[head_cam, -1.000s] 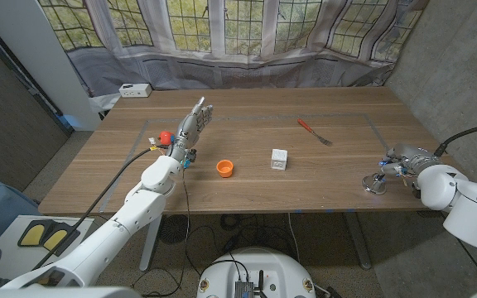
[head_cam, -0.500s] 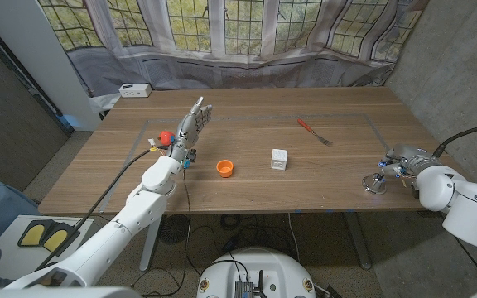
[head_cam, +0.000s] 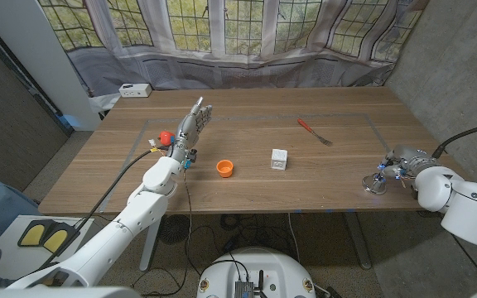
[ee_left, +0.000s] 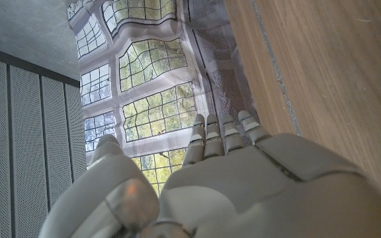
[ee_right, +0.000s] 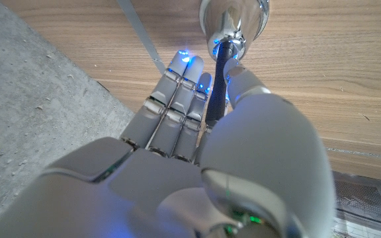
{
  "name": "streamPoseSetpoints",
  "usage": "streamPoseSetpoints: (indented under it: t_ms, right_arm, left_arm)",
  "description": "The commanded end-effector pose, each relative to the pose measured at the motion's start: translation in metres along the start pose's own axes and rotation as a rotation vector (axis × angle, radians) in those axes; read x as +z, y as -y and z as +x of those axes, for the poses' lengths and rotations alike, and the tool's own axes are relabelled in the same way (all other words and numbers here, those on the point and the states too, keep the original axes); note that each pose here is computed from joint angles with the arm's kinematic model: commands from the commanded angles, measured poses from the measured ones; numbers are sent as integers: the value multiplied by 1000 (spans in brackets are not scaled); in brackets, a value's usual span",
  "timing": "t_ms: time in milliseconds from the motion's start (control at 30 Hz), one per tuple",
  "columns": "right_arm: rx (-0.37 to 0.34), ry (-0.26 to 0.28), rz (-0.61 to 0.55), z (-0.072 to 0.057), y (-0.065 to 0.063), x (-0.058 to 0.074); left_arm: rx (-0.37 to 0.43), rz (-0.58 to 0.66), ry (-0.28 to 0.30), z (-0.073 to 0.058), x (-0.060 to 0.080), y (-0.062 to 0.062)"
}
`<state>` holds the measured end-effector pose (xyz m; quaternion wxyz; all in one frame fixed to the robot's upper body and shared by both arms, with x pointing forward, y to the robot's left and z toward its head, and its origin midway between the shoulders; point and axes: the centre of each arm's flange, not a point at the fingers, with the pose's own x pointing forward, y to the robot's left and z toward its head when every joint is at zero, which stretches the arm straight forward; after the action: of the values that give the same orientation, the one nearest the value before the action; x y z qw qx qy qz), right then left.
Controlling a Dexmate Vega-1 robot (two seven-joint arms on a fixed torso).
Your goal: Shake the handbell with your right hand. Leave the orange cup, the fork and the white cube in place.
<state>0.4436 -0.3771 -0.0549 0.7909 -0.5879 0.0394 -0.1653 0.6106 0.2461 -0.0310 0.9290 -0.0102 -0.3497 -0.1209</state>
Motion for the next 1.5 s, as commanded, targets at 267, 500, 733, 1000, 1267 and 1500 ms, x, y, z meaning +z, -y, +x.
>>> streamPoseSetpoints:
  t_ms: [267,500,733,1000,1267,1500]
  right_arm:
    - [-44,-11,19,5,-5,1]
    - [-56,-25,30,5,-6,-1]
    - [-30,-29,35,6,-3,-2]
    - [-23,-19,54,5,4,-1]
    - [-51,-1,71,0,13,-1]
    - [-69,20,74,-4,22,4]
  left_arm:
    - [4,-3,-6,-1,-1,1]
    - [7,-3,-5,-2,0,1]
    - [5,-8,-5,-1,-1,1]
    - [7,-11,-7,1,-3,1]
    - [11,-12,-10,2,-5,-1]
    - [12,-15,-5,4,-5,-1]
